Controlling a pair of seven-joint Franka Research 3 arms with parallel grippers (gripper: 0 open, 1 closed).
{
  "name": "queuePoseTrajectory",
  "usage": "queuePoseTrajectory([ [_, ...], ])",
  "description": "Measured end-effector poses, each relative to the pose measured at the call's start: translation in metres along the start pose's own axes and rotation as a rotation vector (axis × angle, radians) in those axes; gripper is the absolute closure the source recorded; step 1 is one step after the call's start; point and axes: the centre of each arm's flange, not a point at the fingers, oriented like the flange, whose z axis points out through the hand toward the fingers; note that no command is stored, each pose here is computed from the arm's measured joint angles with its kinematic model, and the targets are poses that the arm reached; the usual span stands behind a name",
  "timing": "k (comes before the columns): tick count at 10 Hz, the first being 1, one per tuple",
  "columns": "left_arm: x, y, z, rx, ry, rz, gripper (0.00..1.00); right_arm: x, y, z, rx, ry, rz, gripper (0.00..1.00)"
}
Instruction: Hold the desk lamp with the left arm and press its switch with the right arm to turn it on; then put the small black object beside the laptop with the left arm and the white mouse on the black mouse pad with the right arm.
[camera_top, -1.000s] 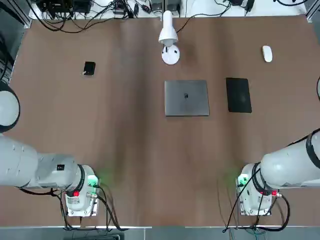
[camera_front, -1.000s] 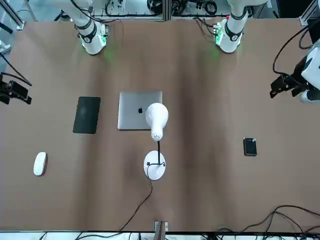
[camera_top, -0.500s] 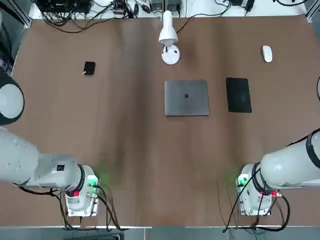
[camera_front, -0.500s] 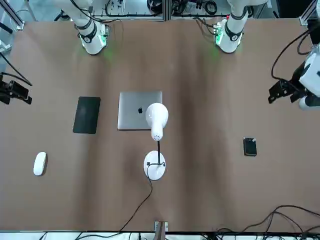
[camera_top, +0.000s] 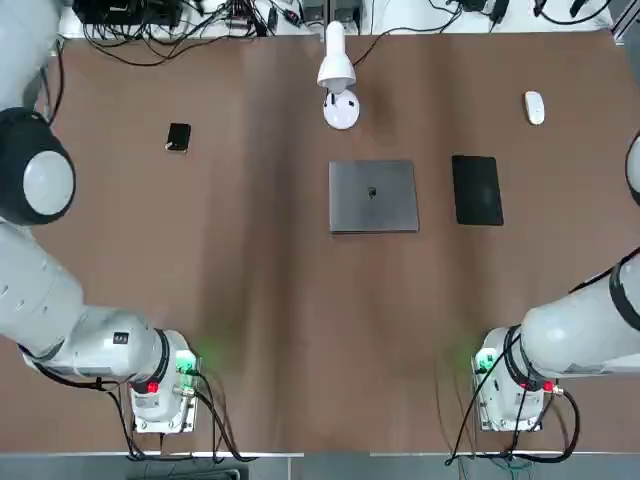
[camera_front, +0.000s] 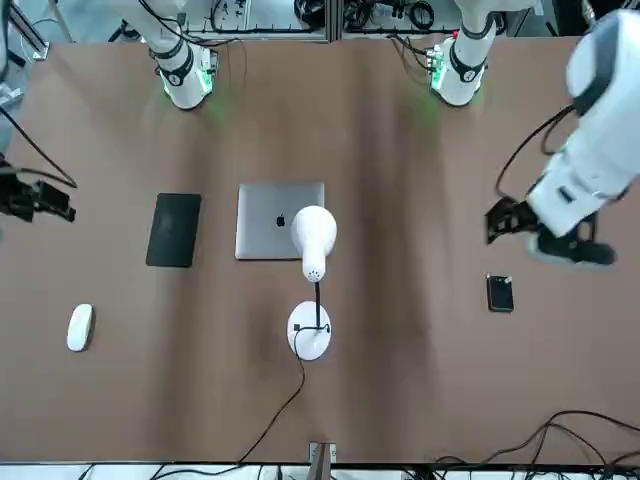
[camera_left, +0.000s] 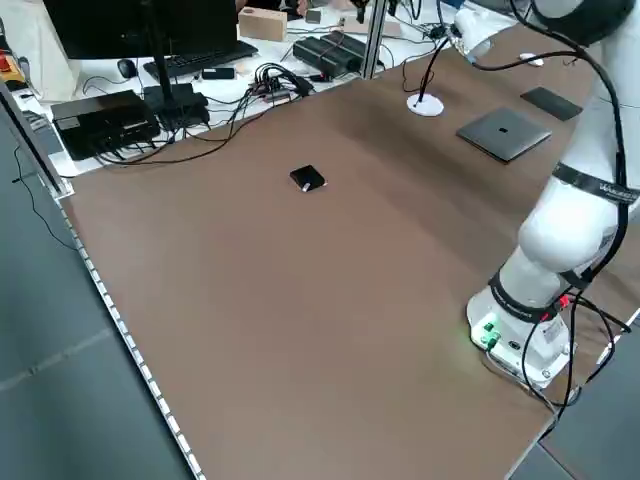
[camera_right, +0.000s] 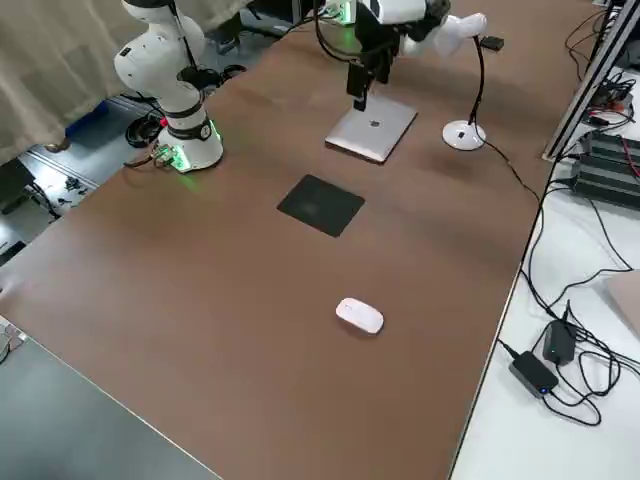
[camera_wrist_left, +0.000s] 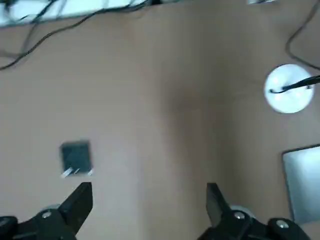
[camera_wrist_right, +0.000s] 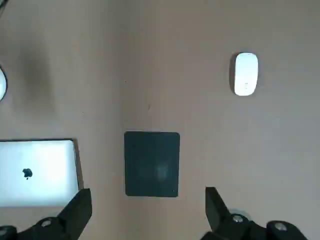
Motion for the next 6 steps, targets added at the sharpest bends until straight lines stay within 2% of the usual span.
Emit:
queuePoseTrajectory([
  [2,0.017,0.058,0.084,-0.067,-0.014,0.085,0.0,0.028,-0.024,0.049,0.006,-0.012,-0.037,0.0],
  [3,0.022,0.084,0.128,-0.093,-0.016,0.116,0.0,0.047,-0.05,0.087,0.044,-0.021,-0.062,0.0],
  [6,0.033,0.124,0.236,-0.162,0.09,0.136,0.0,0.09,-0.153,0.201,0.339,0.016,-0.032,0.03],
])
